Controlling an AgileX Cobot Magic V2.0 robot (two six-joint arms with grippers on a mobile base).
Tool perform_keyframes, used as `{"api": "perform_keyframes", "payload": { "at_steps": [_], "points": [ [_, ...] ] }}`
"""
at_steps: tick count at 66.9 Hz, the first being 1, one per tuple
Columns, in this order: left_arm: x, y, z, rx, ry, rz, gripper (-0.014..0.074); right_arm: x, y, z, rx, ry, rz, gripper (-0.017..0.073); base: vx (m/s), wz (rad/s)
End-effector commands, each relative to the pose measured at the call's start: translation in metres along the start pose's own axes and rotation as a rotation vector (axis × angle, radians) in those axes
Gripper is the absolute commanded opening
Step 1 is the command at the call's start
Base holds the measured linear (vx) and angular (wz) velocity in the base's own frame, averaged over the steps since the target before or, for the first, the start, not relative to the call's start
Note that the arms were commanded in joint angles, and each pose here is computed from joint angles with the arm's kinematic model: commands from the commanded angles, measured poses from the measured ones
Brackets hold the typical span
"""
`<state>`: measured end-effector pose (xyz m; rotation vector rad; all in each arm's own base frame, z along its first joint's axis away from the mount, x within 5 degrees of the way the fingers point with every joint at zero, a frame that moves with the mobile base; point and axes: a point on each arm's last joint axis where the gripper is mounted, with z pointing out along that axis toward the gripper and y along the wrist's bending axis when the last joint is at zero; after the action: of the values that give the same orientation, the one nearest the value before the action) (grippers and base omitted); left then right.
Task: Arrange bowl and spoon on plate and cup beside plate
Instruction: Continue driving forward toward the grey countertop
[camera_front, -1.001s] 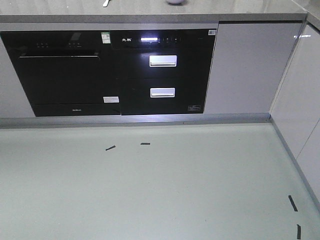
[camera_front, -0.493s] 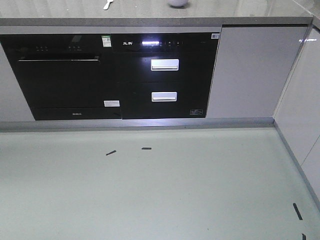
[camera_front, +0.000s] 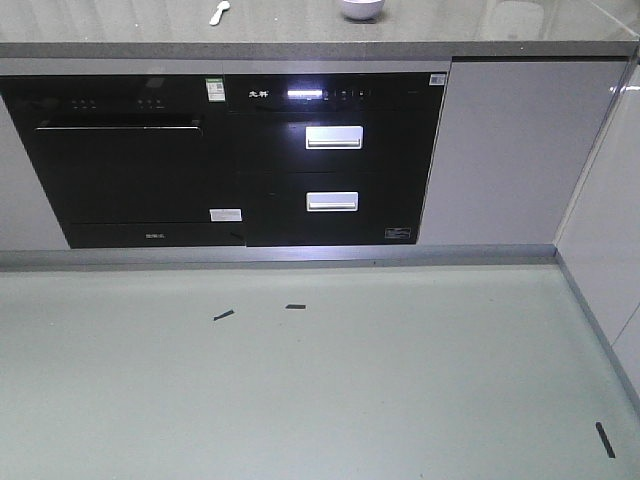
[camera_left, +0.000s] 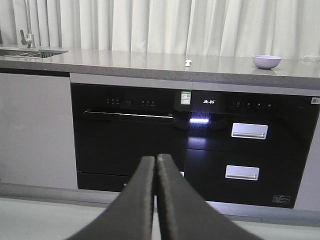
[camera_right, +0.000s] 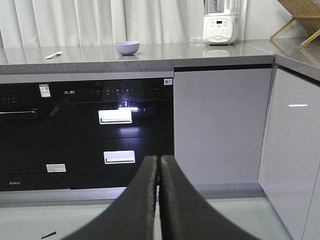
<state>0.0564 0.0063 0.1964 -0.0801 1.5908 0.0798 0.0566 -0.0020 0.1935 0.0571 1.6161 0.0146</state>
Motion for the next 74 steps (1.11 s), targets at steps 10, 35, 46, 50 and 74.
{"api": "perform_keyframes", "payload": {
  "at_steps": [10, 35, 46, 50, 74],
  "points": [
    [-0.0007, -0.0013, -0.0004, 0.015, -0.07, -0.014, -0.0006, -0.004, 0.0009, -0.0005, -0.011, -0.067, -0.02, -0.0001, 0.09, 0.01],
    [-0.0007, -0.0013, -0.0004, 0.015, -0.07, -0.014, -0.0006, -0.004, 0.0009, -0.0005, -0.011, -0.067, -0.02, -0.0001, 0.09, 0.01],
    [-0.0007, -0.0013, -0.0004, 0.015, -0.07, -0.014, -0.0006, -0.004, 0.0009, -0.0005, -0.011, -0.067, -0.02, -0.0001, 0.09, 0.02],
    [-0.0007, -0.0013, -0.0004, 0.015, -0.07, -0.014, -0.0006, -0.004, 0.0009, -0.0005, -0.011, -0.067, -0.02, -0.0001, 0.09, 0.01],
    [-0.0007, -0.0013, -0.0004, 0.015, -0.07, -0.014, -0.0006, -0.004, 0.0009, -0.0005, -0.011, -0.067, -0.02, -0.0001, 0.08, 0.0]
  ]
}}
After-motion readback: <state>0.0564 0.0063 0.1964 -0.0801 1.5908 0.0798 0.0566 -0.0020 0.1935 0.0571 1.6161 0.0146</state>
